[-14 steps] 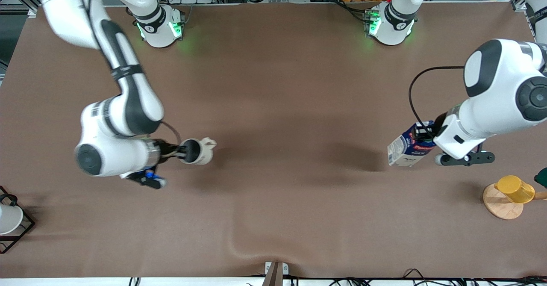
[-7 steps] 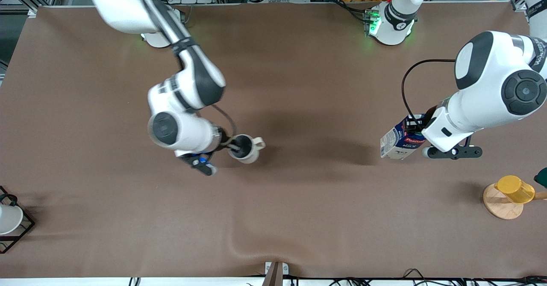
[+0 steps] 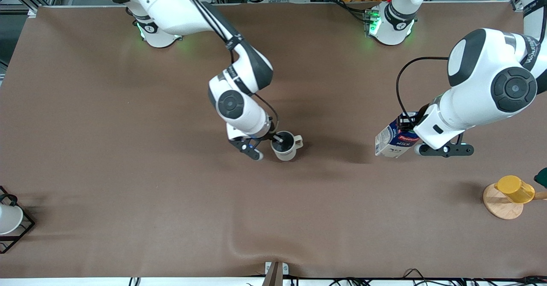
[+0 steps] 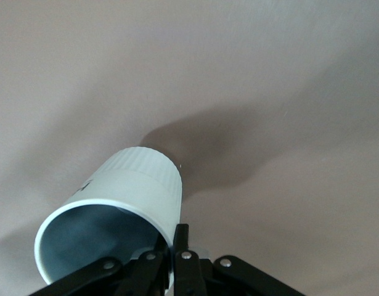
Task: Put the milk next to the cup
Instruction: 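Carry the mug to mid-table with the right gripper while the left gripper follows, then set the mug down on the table and open the right gripper, then withdraw the right gripper while the left gripper carries the carton above the mug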
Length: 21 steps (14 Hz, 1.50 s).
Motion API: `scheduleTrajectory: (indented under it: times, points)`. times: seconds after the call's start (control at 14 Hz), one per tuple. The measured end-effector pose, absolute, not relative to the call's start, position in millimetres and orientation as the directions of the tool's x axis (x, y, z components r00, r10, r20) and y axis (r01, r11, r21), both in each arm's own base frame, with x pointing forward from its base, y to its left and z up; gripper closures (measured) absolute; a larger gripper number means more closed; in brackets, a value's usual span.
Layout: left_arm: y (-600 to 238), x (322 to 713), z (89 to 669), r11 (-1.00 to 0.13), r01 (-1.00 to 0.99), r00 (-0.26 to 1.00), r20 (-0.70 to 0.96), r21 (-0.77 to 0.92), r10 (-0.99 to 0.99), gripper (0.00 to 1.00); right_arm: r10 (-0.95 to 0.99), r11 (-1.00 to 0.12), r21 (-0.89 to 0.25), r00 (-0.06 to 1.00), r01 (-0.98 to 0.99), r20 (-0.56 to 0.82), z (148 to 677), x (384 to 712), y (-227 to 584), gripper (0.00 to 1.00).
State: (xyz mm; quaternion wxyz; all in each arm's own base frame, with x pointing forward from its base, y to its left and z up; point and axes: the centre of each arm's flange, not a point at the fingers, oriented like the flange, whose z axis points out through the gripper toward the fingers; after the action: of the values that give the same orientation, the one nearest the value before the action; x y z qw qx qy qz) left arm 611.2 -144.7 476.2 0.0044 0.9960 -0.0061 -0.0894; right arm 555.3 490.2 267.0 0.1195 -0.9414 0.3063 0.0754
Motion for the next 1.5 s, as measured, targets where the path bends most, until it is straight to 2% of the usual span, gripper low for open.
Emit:
scheduleTrajectory:
  times: [0.36,0.43,0.79,1.0,1.07,1.21,1.5]
  points:
    - [-154,609,477,-1.0,-0.009,0.984,-0.179,0.011,-0.01,0.61,-0.561,-0.79,-0.164,0.805,-0.59,-0.192,256,555,491,0.96]
    - [-160,607,477,-1.0,-0.006,0.984,-0.179,0.011,-0.008,0.61,-0.561,-0.791,-0.165,0.806,-0.589,-0.188,257,556,491,0.9]
    - [-205,590,479,-0.999,-0.031,0.977,-0.208,0.032,-0.037,0.62,-0.545,-0.814,-0.138,0.824,-0.565,-0.156,266,560,487,0.37]
    - [-241,574,486,-0.998,0.027,0.971,-0.24,0.057,0.013,0.62,-0.579,-0.795,-0.086,0.793,-0.601,-0.19,302,592,447,0.06]
    - [-257,567,488,-0.998,0.039,0.969,-0.244,0.056,0.024,0.62,-0.588,-0.786,-0.085,0.784,-0.612,-0.197,321,605,428,0.0]
    - [-294,547,489,-0.997,0.061,0.966,-0.254,0.042,0.048,0.62,-0.573,-0.797,-0.081,0.792,-0.598,-0.211,352,624,389,0.0]
    - [-371,506,470,-0.997,0.071,0.955,-0.289,-0.003,0.069,0.62,-0.383,-0.908,-0.077,0.889,-0.413,-0.252,391,647,302,0.0]
